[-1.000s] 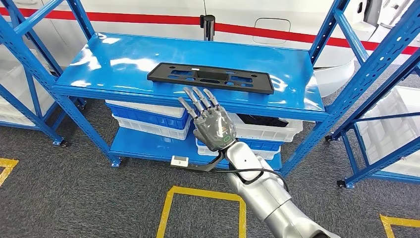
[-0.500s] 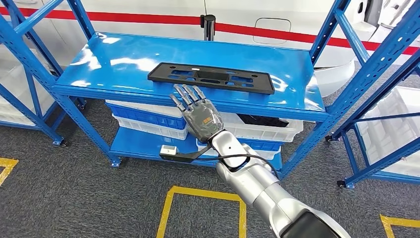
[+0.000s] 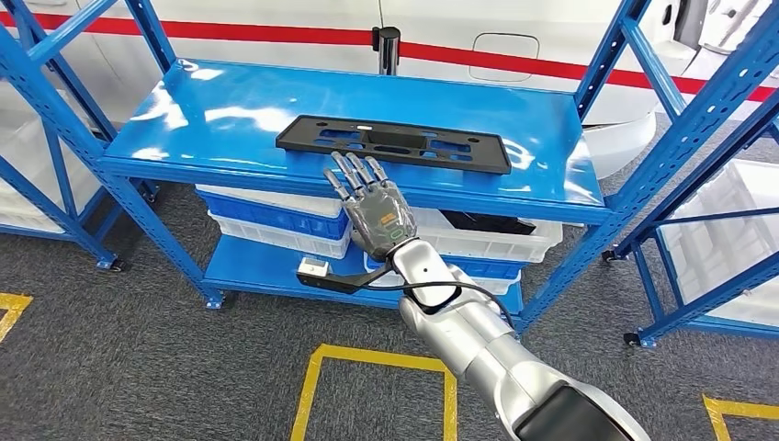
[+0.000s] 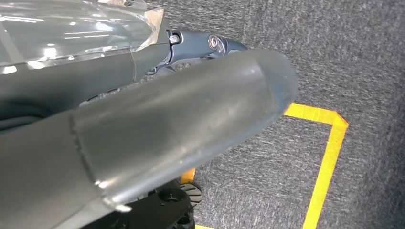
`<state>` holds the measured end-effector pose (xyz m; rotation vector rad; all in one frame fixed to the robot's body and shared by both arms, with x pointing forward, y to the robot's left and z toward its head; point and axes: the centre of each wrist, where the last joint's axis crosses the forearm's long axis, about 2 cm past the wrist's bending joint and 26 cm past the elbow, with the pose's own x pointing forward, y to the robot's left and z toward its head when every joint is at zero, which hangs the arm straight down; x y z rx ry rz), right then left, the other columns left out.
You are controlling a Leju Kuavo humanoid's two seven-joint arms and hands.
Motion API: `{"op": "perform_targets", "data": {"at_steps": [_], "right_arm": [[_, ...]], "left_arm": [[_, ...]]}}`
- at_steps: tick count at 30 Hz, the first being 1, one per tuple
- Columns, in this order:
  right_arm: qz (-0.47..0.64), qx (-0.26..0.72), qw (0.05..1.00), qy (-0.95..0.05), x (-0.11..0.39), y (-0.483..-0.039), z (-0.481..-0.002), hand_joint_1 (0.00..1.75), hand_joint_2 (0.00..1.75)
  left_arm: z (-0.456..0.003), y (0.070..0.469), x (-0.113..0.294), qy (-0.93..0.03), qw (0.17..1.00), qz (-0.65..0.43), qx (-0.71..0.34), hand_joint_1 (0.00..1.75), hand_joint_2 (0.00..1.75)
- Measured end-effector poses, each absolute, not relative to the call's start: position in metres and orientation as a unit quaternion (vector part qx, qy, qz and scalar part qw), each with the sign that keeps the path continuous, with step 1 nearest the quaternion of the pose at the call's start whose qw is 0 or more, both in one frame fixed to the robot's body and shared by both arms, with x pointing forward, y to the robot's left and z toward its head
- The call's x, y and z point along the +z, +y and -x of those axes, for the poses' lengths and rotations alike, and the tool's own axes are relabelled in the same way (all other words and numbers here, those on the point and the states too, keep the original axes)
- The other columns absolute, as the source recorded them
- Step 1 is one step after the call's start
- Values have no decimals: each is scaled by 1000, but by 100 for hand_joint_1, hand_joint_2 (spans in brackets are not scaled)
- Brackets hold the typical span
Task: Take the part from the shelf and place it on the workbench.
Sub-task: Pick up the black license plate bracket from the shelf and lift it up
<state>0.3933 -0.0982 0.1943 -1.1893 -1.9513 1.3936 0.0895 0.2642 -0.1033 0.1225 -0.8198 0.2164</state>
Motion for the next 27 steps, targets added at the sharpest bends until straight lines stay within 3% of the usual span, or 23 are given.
{"op": "perform_targets", "data": {"at_steps": [27], "right_arm": [[440,507,244,-700,169,-108,-376,0,175]], "left_arm": [[-85,262,-104,-399,911,-55,94,0,0]]}}
